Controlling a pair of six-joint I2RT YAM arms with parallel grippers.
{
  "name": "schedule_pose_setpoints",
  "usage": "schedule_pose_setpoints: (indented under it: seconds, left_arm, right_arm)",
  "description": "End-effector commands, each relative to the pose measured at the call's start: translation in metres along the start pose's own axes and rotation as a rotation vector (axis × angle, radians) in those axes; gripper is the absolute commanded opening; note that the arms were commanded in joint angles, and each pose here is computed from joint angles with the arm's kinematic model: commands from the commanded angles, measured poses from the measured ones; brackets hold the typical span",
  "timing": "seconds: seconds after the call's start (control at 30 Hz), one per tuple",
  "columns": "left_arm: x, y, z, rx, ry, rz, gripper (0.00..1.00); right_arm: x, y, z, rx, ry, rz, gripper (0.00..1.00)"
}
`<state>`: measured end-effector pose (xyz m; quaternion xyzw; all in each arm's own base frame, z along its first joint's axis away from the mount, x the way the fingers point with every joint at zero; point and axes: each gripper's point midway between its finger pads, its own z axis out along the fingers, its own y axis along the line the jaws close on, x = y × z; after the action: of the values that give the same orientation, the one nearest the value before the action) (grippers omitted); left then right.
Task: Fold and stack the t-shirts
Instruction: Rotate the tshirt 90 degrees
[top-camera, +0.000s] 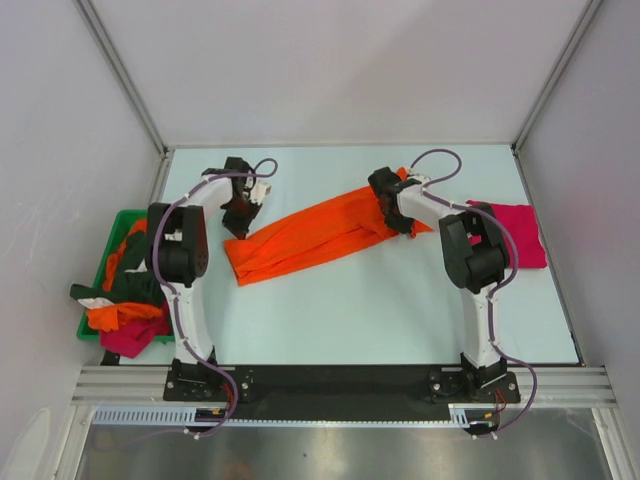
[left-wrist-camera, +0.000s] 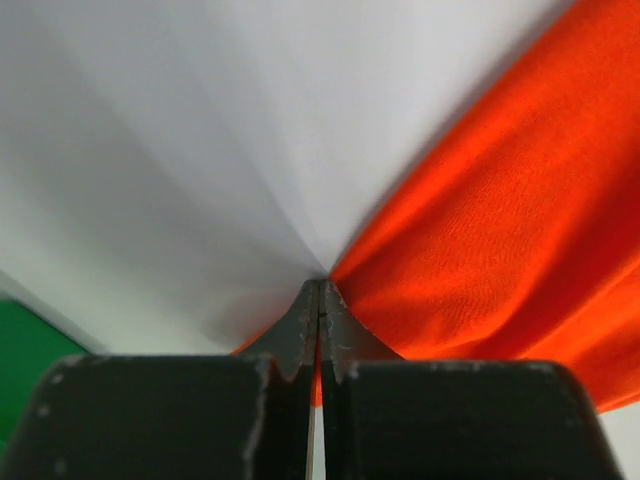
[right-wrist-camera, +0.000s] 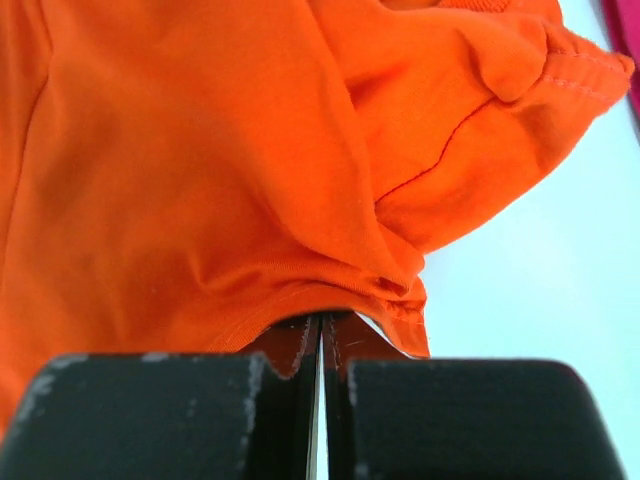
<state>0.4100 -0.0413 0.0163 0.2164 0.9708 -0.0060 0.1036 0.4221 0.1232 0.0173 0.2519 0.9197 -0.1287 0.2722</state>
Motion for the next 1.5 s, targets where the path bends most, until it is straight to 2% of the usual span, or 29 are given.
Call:
schedule_pose_setpoints:
  seconds: [0.0,0.23,0.5,0.73,0.93,1.03,1.17,1.33,1.43,1.47]
  left_arm:
    - [0.039,-0.023,-0.016,0.082,0.091,0.068,0.00]
    - [0.044,-0.054,-0.040,0.180,0.037,0.179,0.00]
    - [0.052,-0.110,-0.053,0.237,0.051,0.400,0.00]
    - [0.052,-0.138,-0.055,0.265,0.073,0.463,0.00]
    - [0.038,-0.129,-0.055,0.221,0.026,0.442,0.00]
    - [0.015,-0.121,-0.072,0.245,-0.078,0.366,0.00]
    - [0.000,-0.111,-0.083,0.219,-0.128,0.340,0.00]
    - [-0.035,-0.073,-0.088,0.141,-0.213,0.180,0.00]
    - [-0.046,-0.049,-0.080,0.090,-0.208,0.121,0.00]
    - [-0.042,-0.041,-0.068,0.050,-0.164,0.119,0.00]
  right_arm:
    - [0.033,0.018,0.030,-0.028,0.140,-0.091,0.00]
    - [0.014,0.063,0.023,-0.169,0.133,-0.098,0.00]
    - [-0.015,0.109,0.010,-0.272,0.113,-0.082,0.00]
    - [-0.024,0.115,0.014,-0.270,0.124,-0.063,0.00]
    - [-0.026,0.106,0.014,-0.246,0.113,-0.067,0.00]
    - [-0.024,0.101,0.013,-0.244,0.111,-0.072,0.00]
    - [-0.019,0.094,0.017,-0.223,0.114,-0.070,0.00]
    - [-0.011,0.080,0.019,-0.205,0.127,-0.054,0.00]
    - [-0.011,0.074,0.021,-0.197,0.127,-0.048,0.00]
    - [-0.012,0.071,0.022,-0.190,0.130,-0.048,0.00]
